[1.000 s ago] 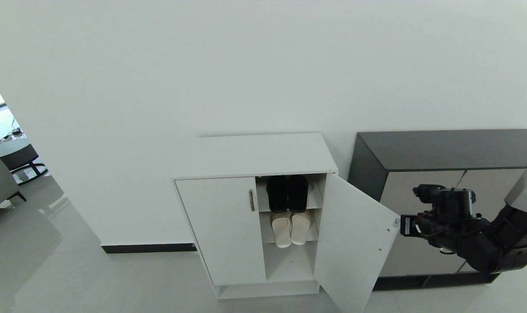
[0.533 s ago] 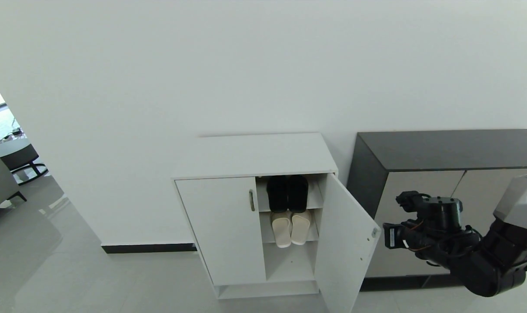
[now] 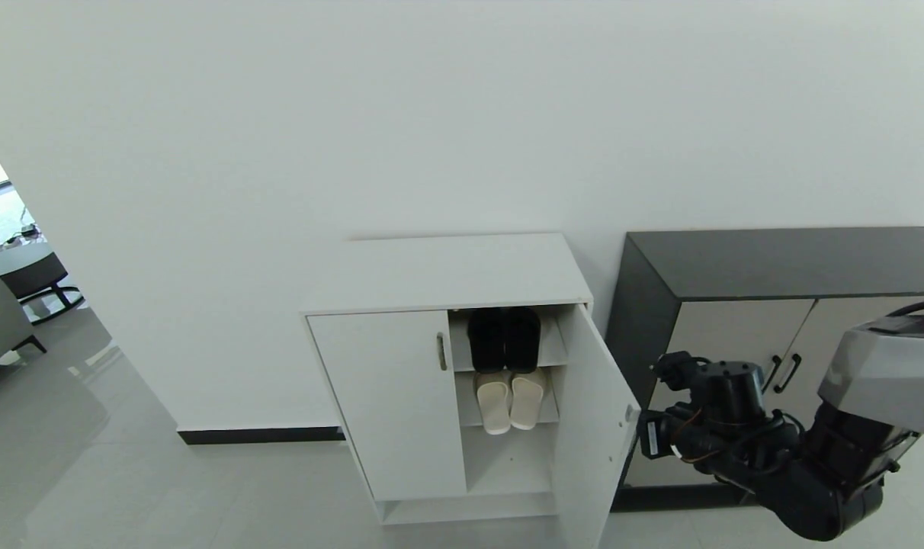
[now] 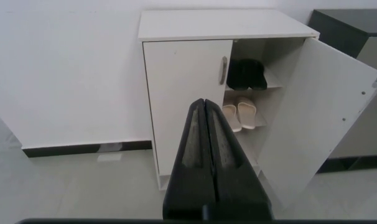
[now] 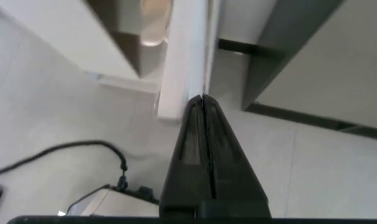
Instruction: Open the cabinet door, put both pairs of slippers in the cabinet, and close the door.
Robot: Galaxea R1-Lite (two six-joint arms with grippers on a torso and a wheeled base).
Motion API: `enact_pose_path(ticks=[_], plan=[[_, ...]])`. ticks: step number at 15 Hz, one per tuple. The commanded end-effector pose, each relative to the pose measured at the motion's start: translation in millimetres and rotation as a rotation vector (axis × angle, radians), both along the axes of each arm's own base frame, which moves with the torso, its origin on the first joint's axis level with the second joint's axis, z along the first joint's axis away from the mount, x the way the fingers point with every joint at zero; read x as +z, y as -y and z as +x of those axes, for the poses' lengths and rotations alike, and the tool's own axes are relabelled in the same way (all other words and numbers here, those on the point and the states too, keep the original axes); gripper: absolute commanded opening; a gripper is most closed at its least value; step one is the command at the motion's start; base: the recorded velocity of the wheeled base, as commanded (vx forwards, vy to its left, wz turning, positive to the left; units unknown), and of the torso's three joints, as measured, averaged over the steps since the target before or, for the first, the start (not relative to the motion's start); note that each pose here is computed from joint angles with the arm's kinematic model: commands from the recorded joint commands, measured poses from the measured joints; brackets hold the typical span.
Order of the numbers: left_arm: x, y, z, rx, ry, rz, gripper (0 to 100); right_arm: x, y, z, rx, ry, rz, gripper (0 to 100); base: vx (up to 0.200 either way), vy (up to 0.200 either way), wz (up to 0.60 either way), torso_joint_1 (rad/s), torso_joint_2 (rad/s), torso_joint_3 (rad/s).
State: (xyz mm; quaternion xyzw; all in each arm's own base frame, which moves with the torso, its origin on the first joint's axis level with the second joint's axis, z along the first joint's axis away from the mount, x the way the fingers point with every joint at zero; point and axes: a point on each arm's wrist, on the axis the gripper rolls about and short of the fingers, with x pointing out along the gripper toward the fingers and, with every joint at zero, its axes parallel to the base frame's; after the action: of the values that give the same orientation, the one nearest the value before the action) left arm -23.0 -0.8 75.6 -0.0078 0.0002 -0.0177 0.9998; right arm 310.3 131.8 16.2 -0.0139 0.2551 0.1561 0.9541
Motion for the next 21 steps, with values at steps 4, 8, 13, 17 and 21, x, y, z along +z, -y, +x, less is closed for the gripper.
enact_pose_path(ticks=[4, 8, 13, 17, 21], plan=[[0.0, 0.0, 0, 0.000, -0.001, -0.004, 0, 6, -42, -31, 0.089, 0.005, 0.064, 0, 0.000, 0.000, 0.00, 0.000, 0.00, 0.000], [0.0, -0.1, 0, 0.003, -0.001, -0.003, 0, 8, -41, -33, 0.087, 0.009, 0.070, 0, 0.000, 0.000, 0.00, 0.000, 0.00, 0.000], [0.0, -0.1, 0, 0.003, -0.001, -0.001, 0, 5, -52, -36, 0.104, 0.017, 0.071, 0, 0.000, 0.000, 0.00, 0.000, 0.00, 0.000], [0.0, -0.1, 0, 0.003, -0.001, 0.000, 0, -17, -61, -34, 0.070, 0.044, 0.088, 0, 0.100, 0.000, 0.00, 0.001, 0.00, 0.002], [0.0, -0.1, 0, 0.003, -0.001, -0.001, 0, -22, -63, -37, 0.080, 0.036, 0.079, 0, 0.200, 0.000, 0.00, -0.006, 0.00, 0.005]])
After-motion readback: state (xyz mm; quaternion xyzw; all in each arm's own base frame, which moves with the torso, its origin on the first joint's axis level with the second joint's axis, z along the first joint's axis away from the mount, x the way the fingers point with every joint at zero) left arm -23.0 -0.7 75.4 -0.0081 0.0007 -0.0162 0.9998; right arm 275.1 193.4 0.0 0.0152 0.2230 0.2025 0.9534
